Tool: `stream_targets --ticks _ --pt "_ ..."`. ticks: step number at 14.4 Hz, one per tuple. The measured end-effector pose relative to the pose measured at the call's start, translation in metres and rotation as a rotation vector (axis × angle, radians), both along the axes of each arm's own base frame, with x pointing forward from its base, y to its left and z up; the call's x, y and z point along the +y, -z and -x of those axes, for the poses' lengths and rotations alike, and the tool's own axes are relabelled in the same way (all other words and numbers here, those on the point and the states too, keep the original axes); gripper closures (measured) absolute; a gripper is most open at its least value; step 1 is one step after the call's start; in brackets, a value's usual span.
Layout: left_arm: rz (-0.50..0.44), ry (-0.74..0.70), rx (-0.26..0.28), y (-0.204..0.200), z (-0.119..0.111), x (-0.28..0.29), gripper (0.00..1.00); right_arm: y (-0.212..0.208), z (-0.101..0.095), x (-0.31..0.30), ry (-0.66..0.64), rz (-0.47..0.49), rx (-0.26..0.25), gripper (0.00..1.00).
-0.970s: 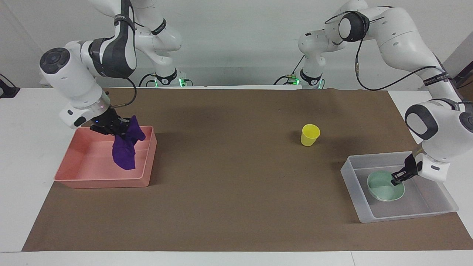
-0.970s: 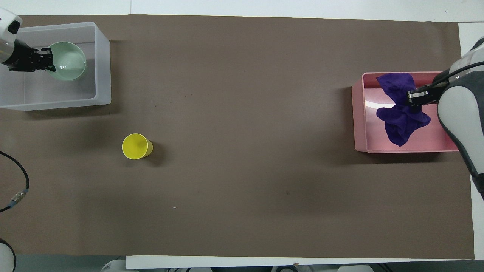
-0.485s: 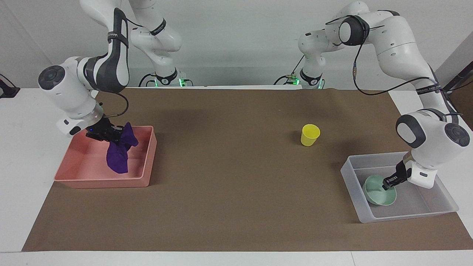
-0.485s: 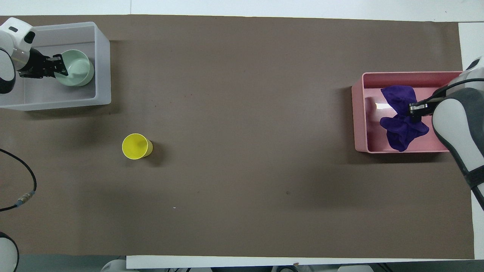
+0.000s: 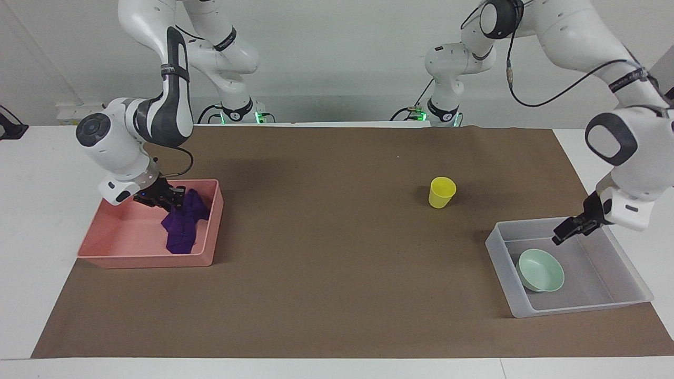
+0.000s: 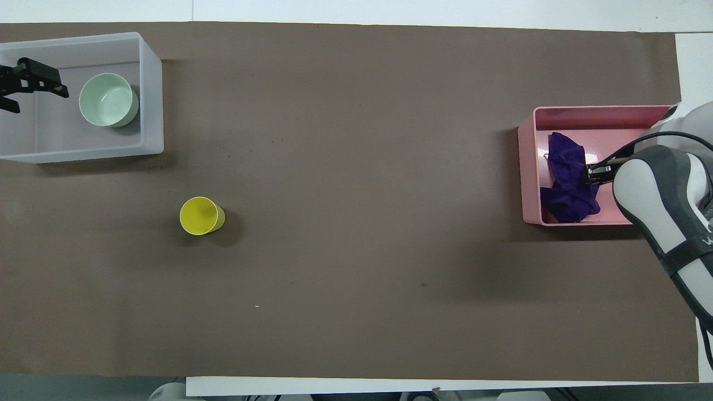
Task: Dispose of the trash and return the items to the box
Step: 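Reach the left gripper to the yellow cup and grasp it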
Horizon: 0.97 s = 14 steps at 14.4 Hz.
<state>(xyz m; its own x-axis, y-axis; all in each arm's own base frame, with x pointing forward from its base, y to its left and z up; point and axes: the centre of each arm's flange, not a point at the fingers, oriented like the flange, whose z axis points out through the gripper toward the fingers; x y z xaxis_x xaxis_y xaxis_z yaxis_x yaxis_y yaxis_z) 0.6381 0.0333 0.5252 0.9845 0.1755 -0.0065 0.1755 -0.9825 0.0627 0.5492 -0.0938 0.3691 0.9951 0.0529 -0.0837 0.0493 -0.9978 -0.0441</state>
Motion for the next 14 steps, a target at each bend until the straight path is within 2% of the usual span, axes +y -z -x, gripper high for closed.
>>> stream_targets --ticks 2,4,6,7,9,11,12,14 --pt "0.010 0.007 0.044 -0.058 0.047 -0.011 0.00 -0.006 -0.003 0.002 -0.004 0.001 -0.008 0.31" --pt "0.001 0.016 0.044 -0.097 0.090 -0.012 0.00 -0.024 -0.007 0.008 -0.018 -0.002 -0.001 0.11" --pt "-0.036 0.034 0.021 -0.108 0.113 -0.018 0.00 -0.051 -0.013 0.025 -0.043 -0.006 0.018 0.09" --pt "-0.064 0.055 -0.012 -0.102 0.111 -0.027 0.00 -0.063 -0.014 0.038 -0.043 -0.005 0.028 0.09" --pt "-0.078 0.087 -0.059 -0.062 0.094 -0.062 0.00 -0.085 -0.015 0.067 -0.022 0.003 0.042 0.09" --pt "-0.079 0.110 -0.042 0.005 0.084 -0.111 0.00 -0.106 -0.012 0.095 -0.011 0.010 0.036 0.07" --pt "-0.082 0.128 -0.017 0.034 0.088 -0.130 0.00 -0.117 -0.009 0.106 -0.016 0.012 0.033 0.05" --pt "-0.088 0.141 0.028 0.075 0.111 -0.159 0.00 -0.142 0.001 0.121 -0.036 0.013 0.040 0.05"
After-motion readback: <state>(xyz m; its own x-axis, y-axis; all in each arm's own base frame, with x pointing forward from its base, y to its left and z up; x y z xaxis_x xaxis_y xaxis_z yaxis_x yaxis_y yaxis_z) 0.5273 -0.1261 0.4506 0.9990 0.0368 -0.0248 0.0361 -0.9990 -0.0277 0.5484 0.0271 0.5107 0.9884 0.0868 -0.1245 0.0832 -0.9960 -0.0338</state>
